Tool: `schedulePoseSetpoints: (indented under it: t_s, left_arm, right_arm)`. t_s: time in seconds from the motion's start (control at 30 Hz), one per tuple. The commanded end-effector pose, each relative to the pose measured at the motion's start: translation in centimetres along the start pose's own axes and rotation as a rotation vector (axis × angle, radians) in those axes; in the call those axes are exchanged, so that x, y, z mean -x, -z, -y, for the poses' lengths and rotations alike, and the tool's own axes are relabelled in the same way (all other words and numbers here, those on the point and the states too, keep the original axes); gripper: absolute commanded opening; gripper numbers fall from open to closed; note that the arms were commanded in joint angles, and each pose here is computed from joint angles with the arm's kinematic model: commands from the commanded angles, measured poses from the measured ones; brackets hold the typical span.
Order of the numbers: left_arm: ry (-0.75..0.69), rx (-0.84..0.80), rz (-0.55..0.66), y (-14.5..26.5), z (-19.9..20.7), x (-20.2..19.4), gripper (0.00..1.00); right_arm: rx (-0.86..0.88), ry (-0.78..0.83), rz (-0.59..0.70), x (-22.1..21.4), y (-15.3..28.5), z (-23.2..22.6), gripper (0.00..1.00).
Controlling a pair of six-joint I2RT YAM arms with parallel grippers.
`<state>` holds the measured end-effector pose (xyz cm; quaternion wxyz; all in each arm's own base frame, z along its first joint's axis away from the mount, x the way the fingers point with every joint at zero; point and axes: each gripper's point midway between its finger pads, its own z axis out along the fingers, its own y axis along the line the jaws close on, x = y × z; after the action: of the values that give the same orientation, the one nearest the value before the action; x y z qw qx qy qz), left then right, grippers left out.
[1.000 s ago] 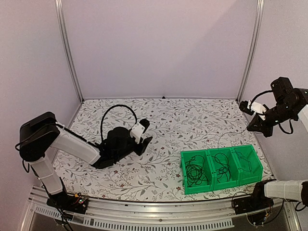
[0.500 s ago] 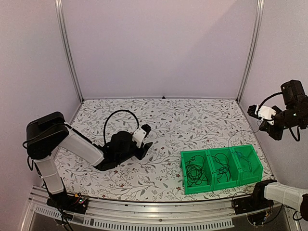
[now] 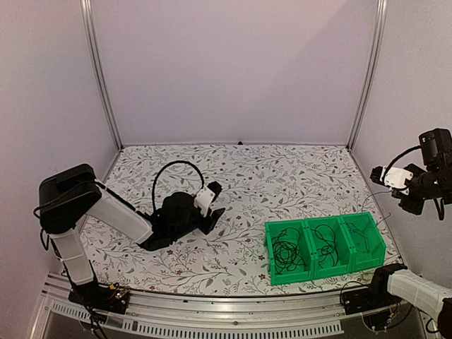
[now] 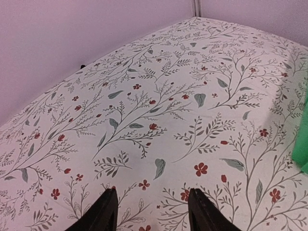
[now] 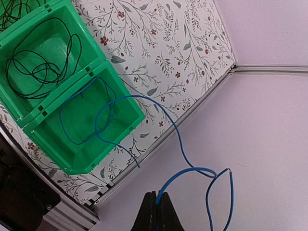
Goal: Untangle the cables
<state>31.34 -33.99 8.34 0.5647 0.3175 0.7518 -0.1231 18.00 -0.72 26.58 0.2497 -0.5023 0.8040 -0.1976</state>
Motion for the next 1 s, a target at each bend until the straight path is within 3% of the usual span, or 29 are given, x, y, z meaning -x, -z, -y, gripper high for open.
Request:
schedulePoseSetpoints:
  t_s: [0.0, 0.3, 0.7, 0.97]
  left_arm:
    - [0.023, 0.009, 0.028, -0.1, -0.4, 0.5, 0.49]
    - [0.035, 0.04, 0.014, 0.8, -1.2, -0.5, 0.49]
    - [0.035, 0.047, -0.001, 0.8, -1.4, -0.9, 0.5]
    - [0.031, 0.049, -0.013, 0.6, -1.3, -1.0, 0.5]
  right_arm:
    - [0.058, 0.03, -0.026, -0.8, -1.6, -1.8, 0.0]
    - [0.296, 0.047, -0.05, -1.5, -6.1, -7.4, 0.0]
    - [0.701, -0.129, 0.133, 3.4, -8.1, -12.3, 0.0]
    - [0.673, -0.128, 0.105, 2.4, -11.5, -13.6, 0.0]
